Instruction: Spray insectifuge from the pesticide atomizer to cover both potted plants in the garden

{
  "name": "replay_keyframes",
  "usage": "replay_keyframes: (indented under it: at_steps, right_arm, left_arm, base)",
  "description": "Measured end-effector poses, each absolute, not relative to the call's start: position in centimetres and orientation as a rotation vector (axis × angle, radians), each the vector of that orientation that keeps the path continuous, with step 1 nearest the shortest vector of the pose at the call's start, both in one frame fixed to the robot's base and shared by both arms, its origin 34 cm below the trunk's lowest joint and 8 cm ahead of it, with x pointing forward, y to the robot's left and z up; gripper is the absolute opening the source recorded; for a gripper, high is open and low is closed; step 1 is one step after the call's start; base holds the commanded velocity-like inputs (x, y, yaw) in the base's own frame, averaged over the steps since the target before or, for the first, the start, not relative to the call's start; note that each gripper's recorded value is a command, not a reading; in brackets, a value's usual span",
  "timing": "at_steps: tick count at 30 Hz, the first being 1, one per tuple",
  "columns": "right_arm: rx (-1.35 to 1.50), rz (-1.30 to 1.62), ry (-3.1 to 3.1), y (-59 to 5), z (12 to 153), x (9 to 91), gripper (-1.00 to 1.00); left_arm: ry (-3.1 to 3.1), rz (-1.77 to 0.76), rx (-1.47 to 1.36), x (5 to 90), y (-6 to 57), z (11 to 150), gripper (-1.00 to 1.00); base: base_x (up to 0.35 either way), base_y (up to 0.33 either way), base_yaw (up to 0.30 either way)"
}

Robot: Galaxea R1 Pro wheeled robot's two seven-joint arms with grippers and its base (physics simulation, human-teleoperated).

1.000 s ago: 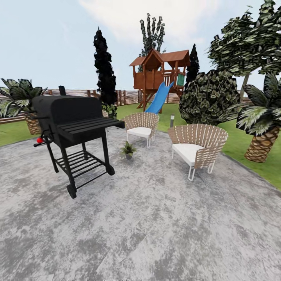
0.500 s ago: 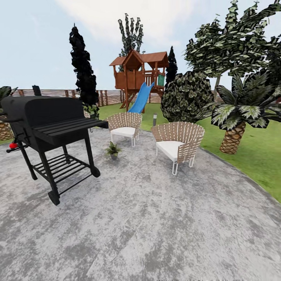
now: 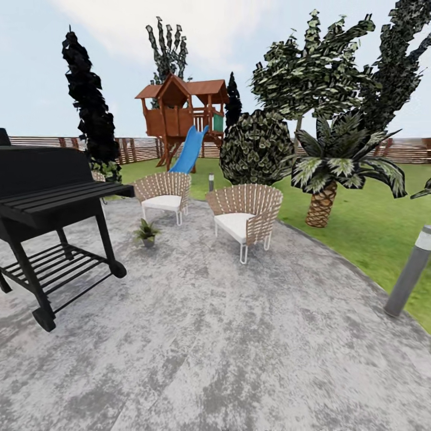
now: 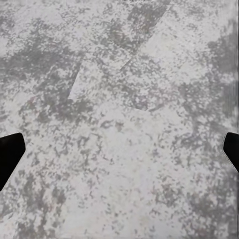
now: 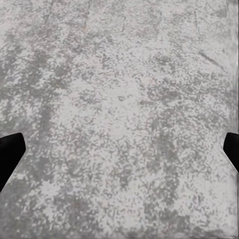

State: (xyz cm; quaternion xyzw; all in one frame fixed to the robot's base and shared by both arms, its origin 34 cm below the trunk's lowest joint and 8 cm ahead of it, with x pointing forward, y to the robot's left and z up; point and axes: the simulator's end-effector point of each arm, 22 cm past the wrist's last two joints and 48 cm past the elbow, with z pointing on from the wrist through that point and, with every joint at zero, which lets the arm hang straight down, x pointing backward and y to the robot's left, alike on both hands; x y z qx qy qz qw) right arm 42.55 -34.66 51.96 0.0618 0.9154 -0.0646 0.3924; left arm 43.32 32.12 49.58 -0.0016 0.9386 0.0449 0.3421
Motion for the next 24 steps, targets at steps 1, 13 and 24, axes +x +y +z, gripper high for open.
replay_keyframes:
  at_steps: [1,13,24]
  right_arm:
    - [0.157,-0.164,2.324,-34.7,51.8,42.5,1.00]
    - [0.157,-0.164,2.324,-34.6,49.6,42.4,1.00]
    - [0.155,-0.163,2.323,-34.6,47.6,42.2,1.00]
  left_arm:
    - [2.440,0.116,-0.004,43.3,32.1,49.4,1.00]
    - [2.439,0.115,-0.003,43.3,32.0,47.3,1.00]
    - [2.438,0.114,0.001,43.2,32.0,45.3,1.00]
  base:
    - [0.000,0.000,-0.299]
    - [0.000,0.000,-0.299]
    - [0.000,0.000,-0.299]
